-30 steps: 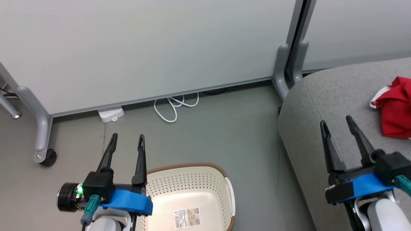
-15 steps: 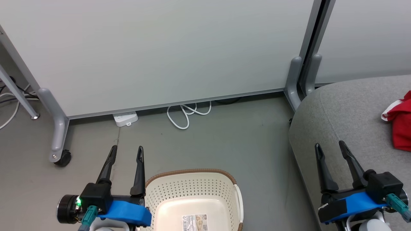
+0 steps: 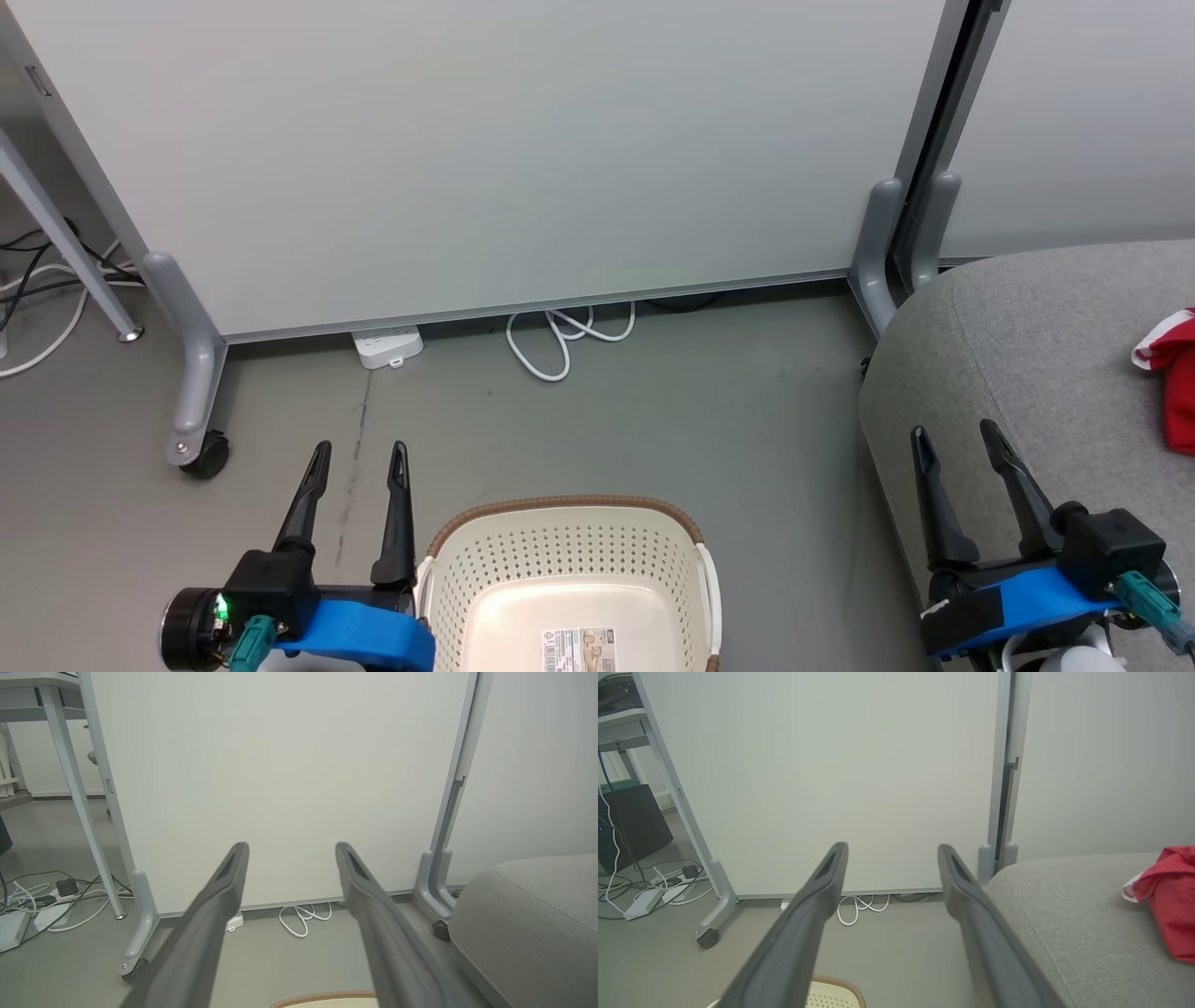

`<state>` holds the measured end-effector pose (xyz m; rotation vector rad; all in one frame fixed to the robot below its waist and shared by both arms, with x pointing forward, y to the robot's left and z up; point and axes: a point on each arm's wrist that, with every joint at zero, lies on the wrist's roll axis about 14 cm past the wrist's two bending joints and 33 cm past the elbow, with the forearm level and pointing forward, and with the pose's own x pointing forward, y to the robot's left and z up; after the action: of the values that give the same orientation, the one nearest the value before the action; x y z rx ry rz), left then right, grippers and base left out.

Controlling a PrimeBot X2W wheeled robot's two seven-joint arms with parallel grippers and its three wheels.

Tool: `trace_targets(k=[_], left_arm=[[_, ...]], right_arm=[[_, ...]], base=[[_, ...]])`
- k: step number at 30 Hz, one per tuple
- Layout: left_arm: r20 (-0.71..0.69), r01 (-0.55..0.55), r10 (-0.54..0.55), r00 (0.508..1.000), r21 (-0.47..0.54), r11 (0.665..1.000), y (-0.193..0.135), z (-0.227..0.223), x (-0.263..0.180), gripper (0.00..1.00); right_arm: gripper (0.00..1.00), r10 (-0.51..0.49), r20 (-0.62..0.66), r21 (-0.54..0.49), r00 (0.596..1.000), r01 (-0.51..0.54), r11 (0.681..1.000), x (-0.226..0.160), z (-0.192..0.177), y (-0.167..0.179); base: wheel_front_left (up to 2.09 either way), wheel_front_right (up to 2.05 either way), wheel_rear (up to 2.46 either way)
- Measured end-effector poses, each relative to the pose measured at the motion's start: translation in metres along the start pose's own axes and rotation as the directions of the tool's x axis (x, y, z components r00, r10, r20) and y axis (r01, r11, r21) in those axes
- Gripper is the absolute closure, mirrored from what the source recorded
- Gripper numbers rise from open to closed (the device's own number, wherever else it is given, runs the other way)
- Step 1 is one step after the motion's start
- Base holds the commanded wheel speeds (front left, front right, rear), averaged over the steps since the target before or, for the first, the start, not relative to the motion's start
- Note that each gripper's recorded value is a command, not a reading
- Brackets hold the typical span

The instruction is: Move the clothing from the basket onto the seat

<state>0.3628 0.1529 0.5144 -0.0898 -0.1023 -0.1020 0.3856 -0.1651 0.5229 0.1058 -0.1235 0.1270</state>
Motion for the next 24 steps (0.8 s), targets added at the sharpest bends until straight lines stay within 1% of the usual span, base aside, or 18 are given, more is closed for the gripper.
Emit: trace_targets(k=[18, 19, 24], left_arm=[[-0.001, -0.020, 0.020, 1.000, -0.006, 1.000, 0.004, 0.000, -0.002, 0.00], [-0.007, -0.020, 0.020, 1.000, -0.006, 1.000, 0.004, -0.002, -0.003, 1.00], [-0.091, -0.033, 0.031, 0.995, -0.016, 0.999, 0.006, -0.027, -0.016, 1.00]], right_arm=[[0.00, 0.009, -0.006, 0.004, 1.000, -0.009, 1.000, 0.002, -0.002, 0.004], [1.00, 0.009, -0.012, 0.004, 1.000, -0.009, 1.000, 0.001, -0.004, 0.003], [1.00, -0.004, -0.080, 0.016, 0.997, 0.005, 1.000, -0.007, -0.024, 0.001]], base=[[0.00, 0.00, 0.00], [0.00, 0.00, 0.00], [0.00, 0.00, 0.00]])
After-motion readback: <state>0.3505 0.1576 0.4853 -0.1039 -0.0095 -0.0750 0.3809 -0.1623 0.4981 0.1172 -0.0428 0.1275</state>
